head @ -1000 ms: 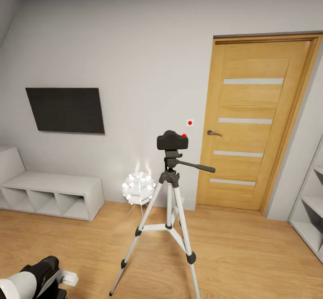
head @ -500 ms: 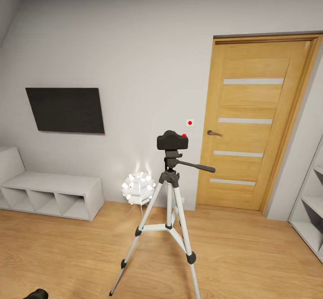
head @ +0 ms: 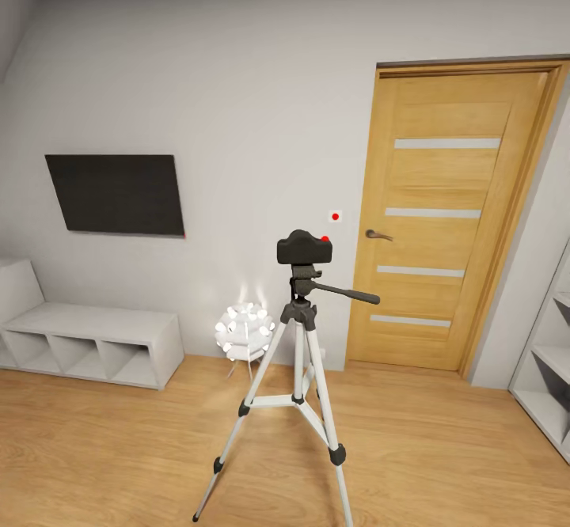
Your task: Attach the digital camera to the camera tripod in the bedroom.
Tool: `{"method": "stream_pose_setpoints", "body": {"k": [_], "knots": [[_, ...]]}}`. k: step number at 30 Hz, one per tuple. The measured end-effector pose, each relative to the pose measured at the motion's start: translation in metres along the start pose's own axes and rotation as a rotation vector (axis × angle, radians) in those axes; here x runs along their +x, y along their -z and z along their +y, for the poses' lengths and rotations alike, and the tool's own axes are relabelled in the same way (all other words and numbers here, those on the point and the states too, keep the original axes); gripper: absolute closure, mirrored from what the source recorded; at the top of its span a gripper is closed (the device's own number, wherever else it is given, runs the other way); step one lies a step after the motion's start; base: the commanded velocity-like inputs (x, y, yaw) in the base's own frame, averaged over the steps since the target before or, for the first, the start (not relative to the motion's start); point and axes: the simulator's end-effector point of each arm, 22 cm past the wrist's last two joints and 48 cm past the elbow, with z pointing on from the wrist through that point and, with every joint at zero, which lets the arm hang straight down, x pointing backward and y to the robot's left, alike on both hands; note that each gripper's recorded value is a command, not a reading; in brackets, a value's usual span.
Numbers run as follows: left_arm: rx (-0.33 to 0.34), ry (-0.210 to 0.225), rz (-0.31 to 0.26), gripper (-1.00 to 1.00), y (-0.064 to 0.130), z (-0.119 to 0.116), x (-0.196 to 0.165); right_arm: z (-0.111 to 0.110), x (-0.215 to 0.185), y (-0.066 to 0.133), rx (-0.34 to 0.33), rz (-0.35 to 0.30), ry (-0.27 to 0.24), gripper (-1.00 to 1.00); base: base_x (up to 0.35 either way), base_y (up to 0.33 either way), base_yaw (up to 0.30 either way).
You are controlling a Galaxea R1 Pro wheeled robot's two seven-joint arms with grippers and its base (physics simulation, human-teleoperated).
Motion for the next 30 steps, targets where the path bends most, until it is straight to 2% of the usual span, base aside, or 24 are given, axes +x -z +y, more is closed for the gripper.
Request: {"method": "stream_pose_setpoints", "body": {"k": [8,11,14,17,20,24,30], "knots": [[0.037,-0.033,-0.006,-1.0,-0.016,-0.031,0.018,-0.001,-0.001,0.0,0.004,-0.005,-0.021,-1.0,0.0,0.0,0.0],[0.048,-0.047,-0.023,-1.0,-0.022,-0.04,0.022,-0.001,-0.002,0.0,0.005,-0.007,-0.024,-1.0,0.0,0.0,0.0],[0.08,-0.076,-0.056,-1.0,-0.034,-0.066,0.034,-0.001,-0.003,0.0,0.005,-0.014,-0.026,-1.0,0.0,0.0,0.0],[0.084,-0.091,-0.078,-1.0,-0.041,-0.076,0.043,-0.001,-0.006,0.0,0.006,-0.024,-0.025,-1.0,0.0,0.0,0.0],[0.061,-0.102,-0.107,-1.0,-0.046,-0.078,0.048,-0.001,-0.009,0.0,0.007,-0.036,-0.025,-1.0,0.0,0.0,0.0],[-0.005,-0.112,-0.158,-1.0,-0.052,-0.072,0.05,-0.002,-0.012,0.0,0.008,-0.05,-0.026,-1.0,0.0,0.0,0.0],[-0.072,-0.116,-0.198,-1.0,-0.055,-0.076,0.051,-0.002,-0.013,0.0,0.008,-0.055,-0.025,-1.0,0.0,0.0,0.0]]}}
